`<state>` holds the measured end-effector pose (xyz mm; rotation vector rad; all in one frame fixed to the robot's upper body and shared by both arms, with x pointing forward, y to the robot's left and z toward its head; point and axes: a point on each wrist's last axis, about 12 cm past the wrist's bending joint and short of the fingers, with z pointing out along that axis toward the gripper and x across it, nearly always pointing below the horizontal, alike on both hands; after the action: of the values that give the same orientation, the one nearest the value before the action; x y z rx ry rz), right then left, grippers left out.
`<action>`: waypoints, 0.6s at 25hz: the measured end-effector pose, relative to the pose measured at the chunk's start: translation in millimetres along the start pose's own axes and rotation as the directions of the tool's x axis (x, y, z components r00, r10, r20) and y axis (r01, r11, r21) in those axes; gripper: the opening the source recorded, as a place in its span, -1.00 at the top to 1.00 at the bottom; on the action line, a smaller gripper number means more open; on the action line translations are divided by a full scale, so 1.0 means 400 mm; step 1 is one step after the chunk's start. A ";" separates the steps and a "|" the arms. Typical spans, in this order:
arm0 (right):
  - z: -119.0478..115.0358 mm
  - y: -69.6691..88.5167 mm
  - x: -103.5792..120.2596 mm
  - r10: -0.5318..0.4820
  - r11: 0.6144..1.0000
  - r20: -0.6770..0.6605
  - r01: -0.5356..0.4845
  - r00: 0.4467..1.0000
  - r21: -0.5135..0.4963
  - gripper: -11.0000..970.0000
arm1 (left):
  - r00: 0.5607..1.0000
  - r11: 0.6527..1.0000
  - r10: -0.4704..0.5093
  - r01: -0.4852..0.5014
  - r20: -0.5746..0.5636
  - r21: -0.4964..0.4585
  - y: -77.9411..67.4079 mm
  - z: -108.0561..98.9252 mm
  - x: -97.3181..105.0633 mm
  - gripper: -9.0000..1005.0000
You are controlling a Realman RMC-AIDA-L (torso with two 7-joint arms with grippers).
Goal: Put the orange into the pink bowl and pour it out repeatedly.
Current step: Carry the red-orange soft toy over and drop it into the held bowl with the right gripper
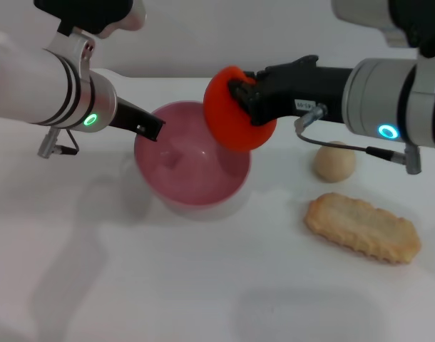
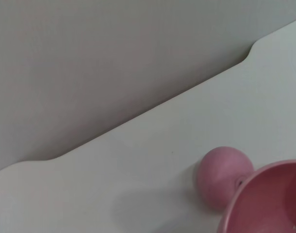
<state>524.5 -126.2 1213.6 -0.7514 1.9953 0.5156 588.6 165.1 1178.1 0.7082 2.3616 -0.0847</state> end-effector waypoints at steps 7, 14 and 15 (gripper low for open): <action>0.039 -0.017 0.020 0.078 0.996 0.000 -0.078 0.997 -0.044 0.74 | 1.000 1.000 0.000 0.000 0.008 0.008 -0.003 -0.001 -0.007 0.90; 0.056 -0.030 0.027 0.096 0.995 -0.003 -0.096 0.995 -0.038 0.65 | 1.000 1.000 0.000 0.000 0.013 0.004 0.002 -0.003 -0.009 0.90; 0.056 -0.032 0.026 0.098 0.995 0.001 -0.098 0.995 -0.036 0.63 | 1.000 1.000 0.001 -0.001 0.013 0.003 0.003 -0.003 -0.009 0.90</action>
<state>542.8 -124.6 1192.8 -0.6765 2.0330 0.6106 591.0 164.9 1181.4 0.7085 2.3494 -0.0915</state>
